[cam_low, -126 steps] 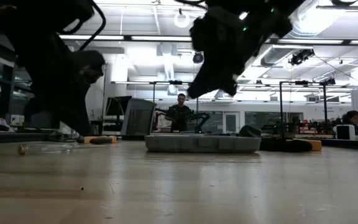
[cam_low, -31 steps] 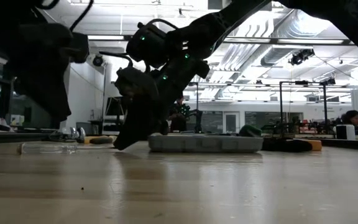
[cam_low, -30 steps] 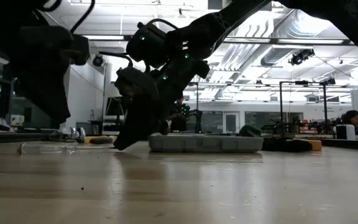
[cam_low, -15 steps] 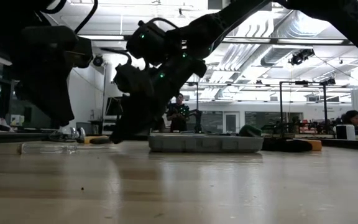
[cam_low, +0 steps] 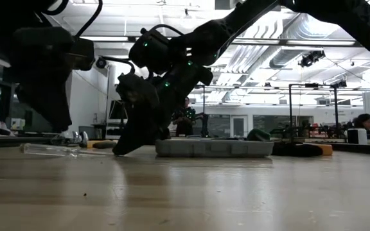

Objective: Prefit tool cases
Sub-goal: Put the transparent flat screwdriver into the gray toolbox

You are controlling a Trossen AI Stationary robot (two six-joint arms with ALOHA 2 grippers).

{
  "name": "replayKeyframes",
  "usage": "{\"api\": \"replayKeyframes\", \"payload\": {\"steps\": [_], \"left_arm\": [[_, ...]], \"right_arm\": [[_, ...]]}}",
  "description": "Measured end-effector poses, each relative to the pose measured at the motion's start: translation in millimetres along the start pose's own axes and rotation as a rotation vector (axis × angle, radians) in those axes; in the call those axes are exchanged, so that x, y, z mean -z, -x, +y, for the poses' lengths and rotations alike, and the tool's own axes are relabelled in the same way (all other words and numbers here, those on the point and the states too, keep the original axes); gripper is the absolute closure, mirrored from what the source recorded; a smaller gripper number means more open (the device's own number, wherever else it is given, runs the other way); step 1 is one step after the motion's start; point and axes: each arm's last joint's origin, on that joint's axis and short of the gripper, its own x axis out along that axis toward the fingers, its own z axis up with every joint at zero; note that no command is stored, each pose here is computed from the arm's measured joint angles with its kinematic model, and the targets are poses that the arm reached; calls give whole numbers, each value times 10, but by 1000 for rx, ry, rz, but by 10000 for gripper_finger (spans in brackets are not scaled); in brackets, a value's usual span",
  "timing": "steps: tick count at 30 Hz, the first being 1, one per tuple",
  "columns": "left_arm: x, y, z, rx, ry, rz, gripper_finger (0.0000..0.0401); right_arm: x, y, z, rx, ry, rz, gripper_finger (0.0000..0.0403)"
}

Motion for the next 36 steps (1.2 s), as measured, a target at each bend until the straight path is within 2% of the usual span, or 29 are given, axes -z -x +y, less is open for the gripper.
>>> {"api": "replayKeyframes", "payload": {"steps": [8,14,16,20,27,30,33,36], "left_arm": [[74,-14,99,-94,-100,97,288],[92,-127,35,-45,-187,136,288],[111,-192,30,-60,-207,153,288],[154,-324,38,-114,-195,184,287],[159,-372,50,-130,-194,204,288],[142,-379,62,-121,-189,219,313],[120,-388,68,-102,-131,244,371],[118,-382,68,-107,-79,232,372]], "right_arm": [[10,-4,-1,-5,-1,8,403],[15,-7,-2,-9,-4,12,403],[17,-8,-2,-11,-5,14,403],[22,-10,-2,-18,-7,19,403],[27,-12,-2,-22,-8,23,403],[27,-12,-2,-23,-16,23,403],[22,-1,-2,-23,-26,21,403],[4,58,-4,-22,-35,24,403]]}}
